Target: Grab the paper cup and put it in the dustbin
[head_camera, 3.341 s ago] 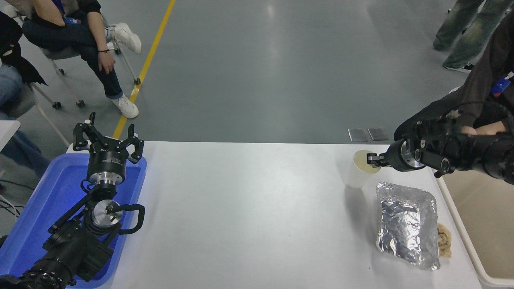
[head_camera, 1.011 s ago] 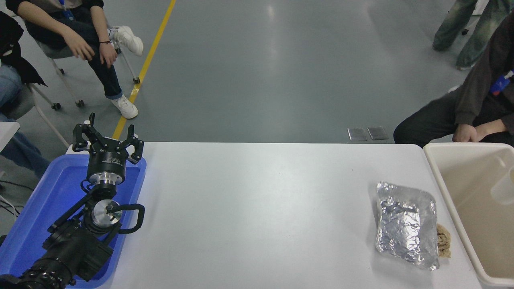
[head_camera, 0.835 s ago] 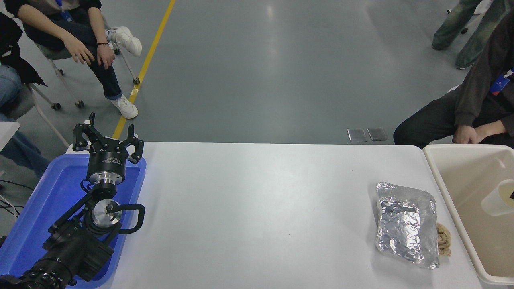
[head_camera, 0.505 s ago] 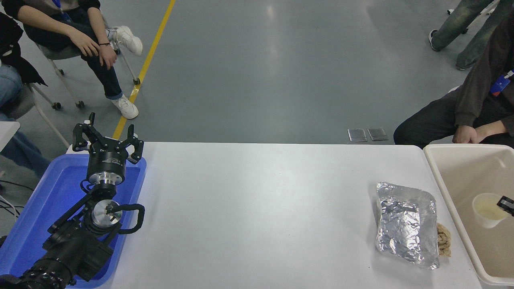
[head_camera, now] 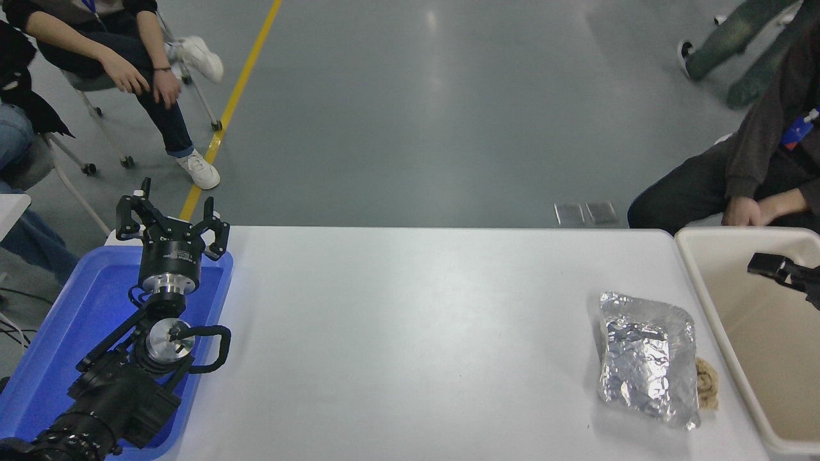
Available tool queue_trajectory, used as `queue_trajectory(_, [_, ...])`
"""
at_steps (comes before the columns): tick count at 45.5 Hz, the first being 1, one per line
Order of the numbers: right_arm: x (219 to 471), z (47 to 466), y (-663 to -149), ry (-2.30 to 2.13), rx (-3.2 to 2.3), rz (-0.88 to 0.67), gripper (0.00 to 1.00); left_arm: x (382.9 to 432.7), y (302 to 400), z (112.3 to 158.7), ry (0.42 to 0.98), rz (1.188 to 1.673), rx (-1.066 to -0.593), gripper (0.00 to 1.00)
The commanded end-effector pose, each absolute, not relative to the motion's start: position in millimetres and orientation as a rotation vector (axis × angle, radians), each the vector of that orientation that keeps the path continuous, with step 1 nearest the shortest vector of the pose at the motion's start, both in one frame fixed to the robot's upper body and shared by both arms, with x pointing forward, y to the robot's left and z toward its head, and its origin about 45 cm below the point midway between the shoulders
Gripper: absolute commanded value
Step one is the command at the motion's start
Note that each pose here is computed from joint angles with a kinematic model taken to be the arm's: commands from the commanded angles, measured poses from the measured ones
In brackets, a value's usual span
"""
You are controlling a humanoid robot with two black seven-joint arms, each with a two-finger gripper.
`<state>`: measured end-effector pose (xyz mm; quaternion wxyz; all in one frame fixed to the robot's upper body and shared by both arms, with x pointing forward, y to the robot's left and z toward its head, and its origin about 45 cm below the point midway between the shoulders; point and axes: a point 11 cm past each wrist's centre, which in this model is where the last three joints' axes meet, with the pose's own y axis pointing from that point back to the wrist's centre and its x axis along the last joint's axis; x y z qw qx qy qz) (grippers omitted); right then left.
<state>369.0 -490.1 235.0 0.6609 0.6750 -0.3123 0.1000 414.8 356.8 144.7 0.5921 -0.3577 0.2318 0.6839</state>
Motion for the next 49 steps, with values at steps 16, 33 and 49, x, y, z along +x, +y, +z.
queue_trajectory(16, [333.1, 375.3, -280.2, -0.006, 1.596, 0.249, 1.0, 414.6, 356.8, 144.4, 0.539, 1.591, -0.832, 0.99])
queue_trajectory(33, [320.7, 397.4, -174.5, 0.119, 1.571, 0.294, 1.0, 413.9, 357.3, 143.4, 0.54, 1.593, -0.83, 0.99])
queue_trajectory(49, [328.9, 392.2, -165.3, 0.092, 1.59, 0.277, 1.0, 413.9, 357.3, 143.4, 0.54, 1.593, -0.83, 0.99])
